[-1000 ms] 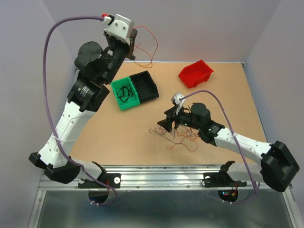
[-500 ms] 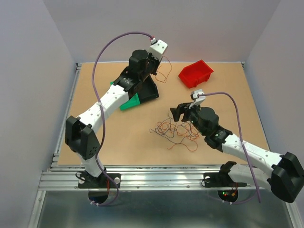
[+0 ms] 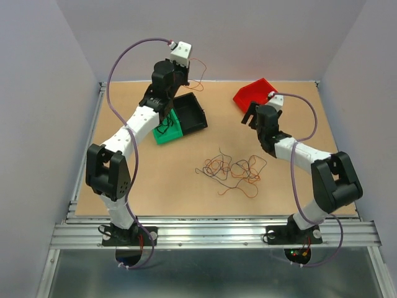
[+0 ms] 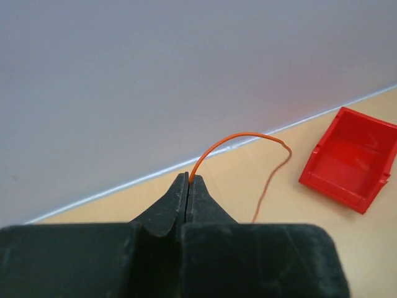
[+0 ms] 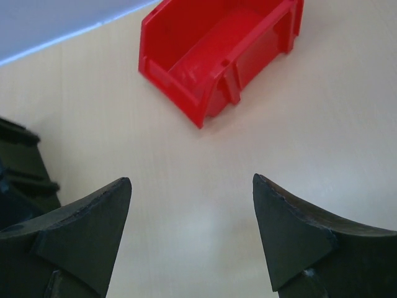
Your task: Untangle the cables
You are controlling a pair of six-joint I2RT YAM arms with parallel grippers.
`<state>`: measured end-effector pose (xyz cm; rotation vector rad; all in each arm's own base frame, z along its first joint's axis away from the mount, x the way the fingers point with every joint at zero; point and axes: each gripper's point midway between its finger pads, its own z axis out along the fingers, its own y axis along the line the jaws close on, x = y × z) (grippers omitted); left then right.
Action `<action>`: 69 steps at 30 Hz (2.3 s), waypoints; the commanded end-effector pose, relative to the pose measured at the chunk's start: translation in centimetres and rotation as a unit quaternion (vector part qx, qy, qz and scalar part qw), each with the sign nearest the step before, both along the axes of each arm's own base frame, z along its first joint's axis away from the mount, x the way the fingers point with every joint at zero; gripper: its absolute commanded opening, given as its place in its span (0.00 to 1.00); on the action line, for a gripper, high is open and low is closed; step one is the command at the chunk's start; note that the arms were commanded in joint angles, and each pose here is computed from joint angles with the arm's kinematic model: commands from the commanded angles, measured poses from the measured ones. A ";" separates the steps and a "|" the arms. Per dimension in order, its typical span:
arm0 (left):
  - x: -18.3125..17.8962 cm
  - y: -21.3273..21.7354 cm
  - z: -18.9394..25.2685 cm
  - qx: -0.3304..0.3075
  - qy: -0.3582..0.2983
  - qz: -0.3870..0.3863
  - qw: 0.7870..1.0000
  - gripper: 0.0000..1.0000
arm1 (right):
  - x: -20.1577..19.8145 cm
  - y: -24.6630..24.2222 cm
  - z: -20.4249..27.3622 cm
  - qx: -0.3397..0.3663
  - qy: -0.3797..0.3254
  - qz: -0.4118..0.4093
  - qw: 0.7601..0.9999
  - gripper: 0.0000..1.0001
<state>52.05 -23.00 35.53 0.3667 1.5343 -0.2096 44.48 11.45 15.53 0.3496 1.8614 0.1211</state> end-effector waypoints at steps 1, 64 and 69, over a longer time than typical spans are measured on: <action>-0.5 1.8 -0.6 -0.032 -0.024 0.014 0.999 0.00 | 5.2 -2.9 1.8 0.042 -0.032 -0.068 0.996 0.84; -0.6 2.7 -10.7 0.050 0.078 0.016 0.996 0.67 | 2.2 -10.5 -3.9 0.004 -0.005 -0.250 0.968 0.15; -1.4 1.2 -11.4 0.056 0.087 -0.028 0.994 0.67 | -2.4 -12.3 -4.8 -0.012 0.019 -0.278 0.960 0.16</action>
